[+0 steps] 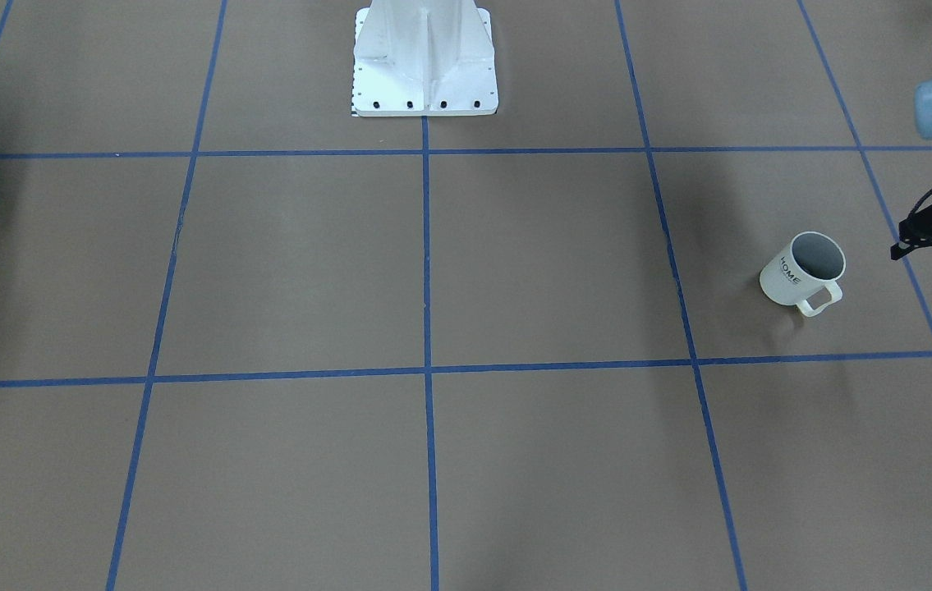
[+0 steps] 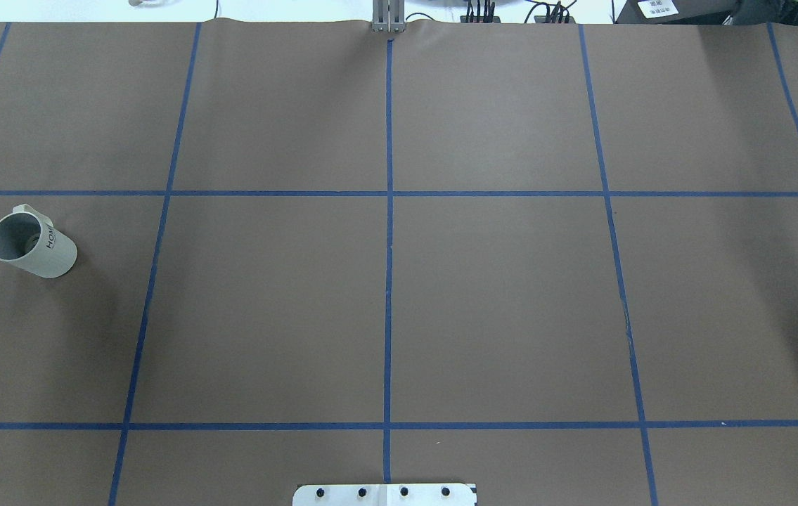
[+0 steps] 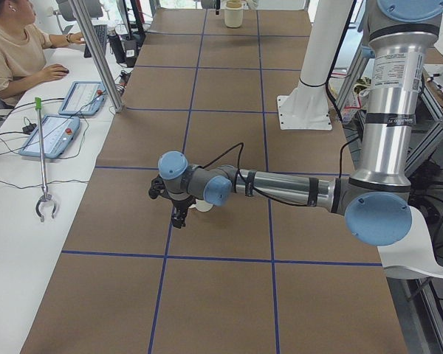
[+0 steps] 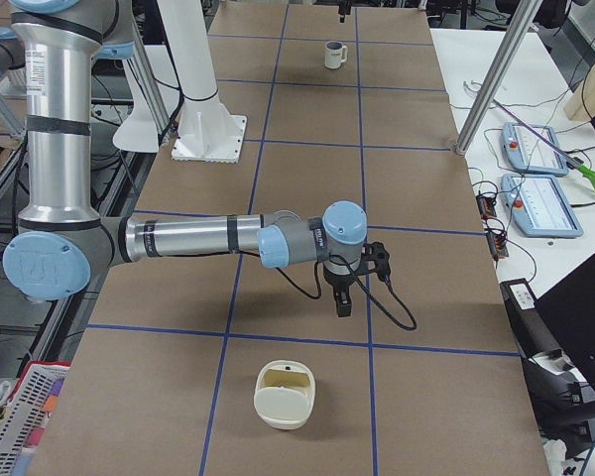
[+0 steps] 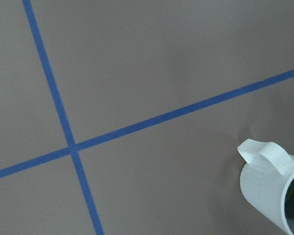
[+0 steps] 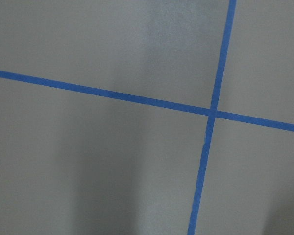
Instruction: Left arm hands cup to right arm to dump lemon
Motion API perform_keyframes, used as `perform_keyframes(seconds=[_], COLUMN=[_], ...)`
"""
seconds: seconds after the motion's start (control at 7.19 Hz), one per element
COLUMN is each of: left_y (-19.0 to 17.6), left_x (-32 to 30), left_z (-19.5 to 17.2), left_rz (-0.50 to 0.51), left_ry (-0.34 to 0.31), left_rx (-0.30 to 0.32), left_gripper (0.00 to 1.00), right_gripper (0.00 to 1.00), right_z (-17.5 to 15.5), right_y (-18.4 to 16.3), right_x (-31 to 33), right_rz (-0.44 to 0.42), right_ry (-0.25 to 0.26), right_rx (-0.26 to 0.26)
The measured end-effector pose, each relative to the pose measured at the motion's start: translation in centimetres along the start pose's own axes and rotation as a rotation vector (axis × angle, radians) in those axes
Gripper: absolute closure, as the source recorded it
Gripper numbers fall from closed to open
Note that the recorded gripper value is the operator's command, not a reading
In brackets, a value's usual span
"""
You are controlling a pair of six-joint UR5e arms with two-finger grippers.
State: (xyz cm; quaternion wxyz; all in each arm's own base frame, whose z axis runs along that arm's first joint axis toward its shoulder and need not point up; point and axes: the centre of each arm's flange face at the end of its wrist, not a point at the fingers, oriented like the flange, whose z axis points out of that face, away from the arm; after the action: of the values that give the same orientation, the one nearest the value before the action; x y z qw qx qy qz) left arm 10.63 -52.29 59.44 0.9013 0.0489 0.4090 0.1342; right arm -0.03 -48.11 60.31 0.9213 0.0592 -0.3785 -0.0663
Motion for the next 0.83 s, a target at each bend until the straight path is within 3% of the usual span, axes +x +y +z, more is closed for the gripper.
perform_keyframes(seconds=[0.56,0.69,0.83], left_y=[-0.8,-0.7,-0.6], left_x=[4.4,5.2,5.8], left_z=[2.6,3.4,4.1], left_rz=[-0.109,-0.119,-0.12], left_ry=[0.025,0.027,0.029], left_rx=[-0.023,-0.038,-0.052], left_gripper=[0.0,0.14,0.99], right_gripper=[0.0,0.0,0.0], right_z=[0.1,0.2,0.3], right_y=[0.1,0.2,0.2], right_x=[0.0,0.1,0.1], right_rz=[-0.003,-0.003,-0.003], right_ry=[-0.001,-0.001,-0.002], right_rx=[-0.002,-0.004,-0.006])
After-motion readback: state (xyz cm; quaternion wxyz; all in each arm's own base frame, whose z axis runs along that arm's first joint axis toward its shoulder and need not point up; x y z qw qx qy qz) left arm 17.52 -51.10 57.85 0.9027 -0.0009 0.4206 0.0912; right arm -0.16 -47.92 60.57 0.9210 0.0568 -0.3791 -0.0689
